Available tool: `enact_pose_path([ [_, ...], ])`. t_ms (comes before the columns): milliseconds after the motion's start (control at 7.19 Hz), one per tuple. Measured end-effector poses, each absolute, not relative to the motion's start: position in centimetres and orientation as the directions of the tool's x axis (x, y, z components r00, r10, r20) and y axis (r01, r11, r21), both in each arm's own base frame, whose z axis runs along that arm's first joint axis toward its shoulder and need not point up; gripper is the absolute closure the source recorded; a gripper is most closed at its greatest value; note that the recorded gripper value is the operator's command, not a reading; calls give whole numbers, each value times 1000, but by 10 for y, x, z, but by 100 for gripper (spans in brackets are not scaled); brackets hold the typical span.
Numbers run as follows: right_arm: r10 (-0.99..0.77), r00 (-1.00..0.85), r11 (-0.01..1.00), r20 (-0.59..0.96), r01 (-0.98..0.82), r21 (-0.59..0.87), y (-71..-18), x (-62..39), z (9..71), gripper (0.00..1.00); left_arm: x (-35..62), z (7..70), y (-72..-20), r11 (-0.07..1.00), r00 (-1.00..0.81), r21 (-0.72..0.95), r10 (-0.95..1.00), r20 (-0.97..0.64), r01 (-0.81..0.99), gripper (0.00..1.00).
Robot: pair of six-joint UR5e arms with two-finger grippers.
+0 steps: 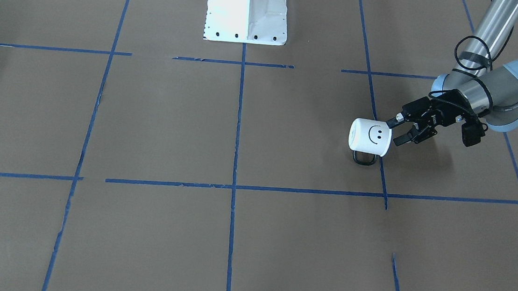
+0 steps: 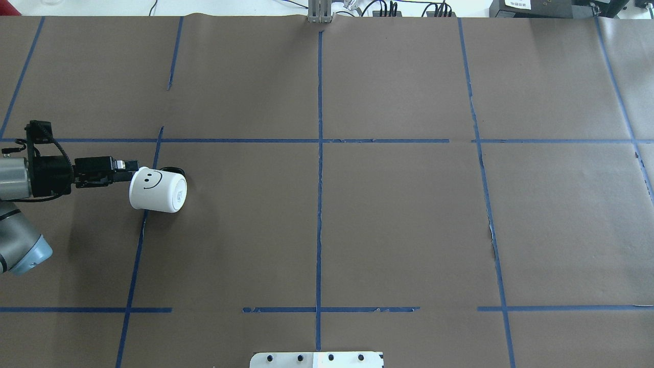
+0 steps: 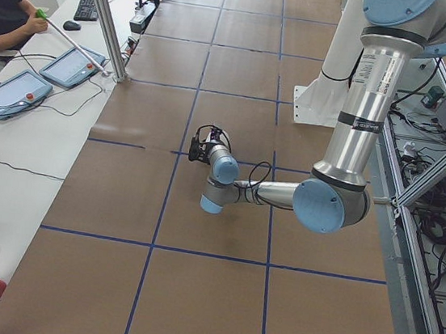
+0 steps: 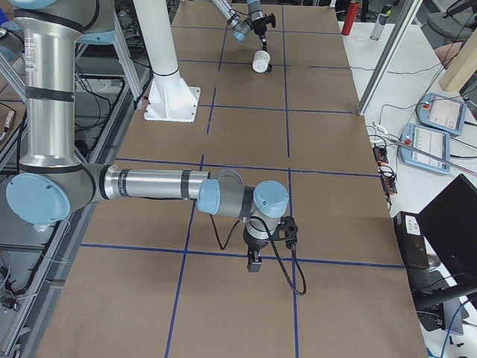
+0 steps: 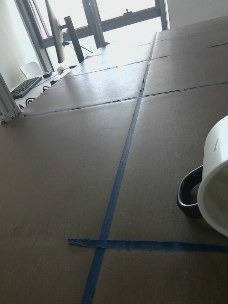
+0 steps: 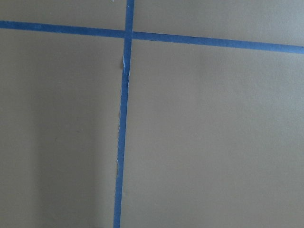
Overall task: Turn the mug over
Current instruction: 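Insert the left gripper into the mug rim and close on it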
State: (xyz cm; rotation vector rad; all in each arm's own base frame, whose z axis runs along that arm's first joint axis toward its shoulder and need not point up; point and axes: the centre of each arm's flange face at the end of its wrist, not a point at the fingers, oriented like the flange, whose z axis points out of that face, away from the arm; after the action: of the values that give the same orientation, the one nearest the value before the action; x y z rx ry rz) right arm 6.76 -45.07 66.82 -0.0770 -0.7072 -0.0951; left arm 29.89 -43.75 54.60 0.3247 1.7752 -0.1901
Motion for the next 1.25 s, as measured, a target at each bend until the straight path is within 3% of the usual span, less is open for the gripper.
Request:
enact_pose_path([
  [696, -61, 756, 993, 651, 113, -38, -451, 68, 668, 0, 323, 535, -432, 959, -221, 55, 120, -968, 279, 14],
  [835, -61, 756, 993, 651, 113, -38, -451, 68, 668, 0, 328, 531, -433, 960, -225, 58, 123, -966, 274, 30],
  [974, -61, 756, 993, 651, 113, -38, -451, 68, 668, 0, 331, 529, -434, 960, -228, 60, 125, -966, 272, 82],
  [1113, -62, 756, 993, 651, 113, -37, -451, 68, 668, 0, 332, 528, -434, 961, -231, 61, 127, -965, 271, 100],
  [1252, -62, 756, 993, 651, 113, -37, -451, 68, 668, 0, 331, 528, -434, 960, -237, 64, 132, -962, 271, 100],
])
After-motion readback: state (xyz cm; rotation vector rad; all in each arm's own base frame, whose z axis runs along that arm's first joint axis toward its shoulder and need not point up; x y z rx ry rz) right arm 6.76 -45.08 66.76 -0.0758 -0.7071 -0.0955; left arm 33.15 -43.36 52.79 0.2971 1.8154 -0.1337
